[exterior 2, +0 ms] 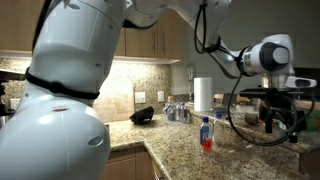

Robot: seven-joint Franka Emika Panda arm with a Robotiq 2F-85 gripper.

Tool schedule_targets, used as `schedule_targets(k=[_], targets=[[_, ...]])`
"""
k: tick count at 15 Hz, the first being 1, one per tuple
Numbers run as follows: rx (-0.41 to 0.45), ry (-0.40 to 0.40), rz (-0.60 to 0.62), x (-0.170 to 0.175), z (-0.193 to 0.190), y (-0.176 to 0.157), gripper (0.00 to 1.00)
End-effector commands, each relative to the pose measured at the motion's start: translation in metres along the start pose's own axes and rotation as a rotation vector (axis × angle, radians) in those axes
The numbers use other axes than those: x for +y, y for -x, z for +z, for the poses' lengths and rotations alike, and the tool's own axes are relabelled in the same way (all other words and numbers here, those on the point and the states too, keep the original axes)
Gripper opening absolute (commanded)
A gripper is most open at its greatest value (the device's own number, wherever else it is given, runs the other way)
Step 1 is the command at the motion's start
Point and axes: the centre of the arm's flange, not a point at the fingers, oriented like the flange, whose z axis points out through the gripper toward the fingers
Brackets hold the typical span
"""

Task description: Throw the four bottles on the right into the bin on the floor

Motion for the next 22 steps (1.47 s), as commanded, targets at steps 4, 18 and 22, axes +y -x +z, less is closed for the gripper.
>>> schedule_targets(k=[4,18,22], targets=[[0.202,0.006,-0.347,-0.027,-0.018,0.139,1.0],[0.297,-0.093,-0.609,-0.043,-0.095,0.15,1.0],[0.274,-0.109,-0.827,-0.103,-0.132,0.173,1.0]])
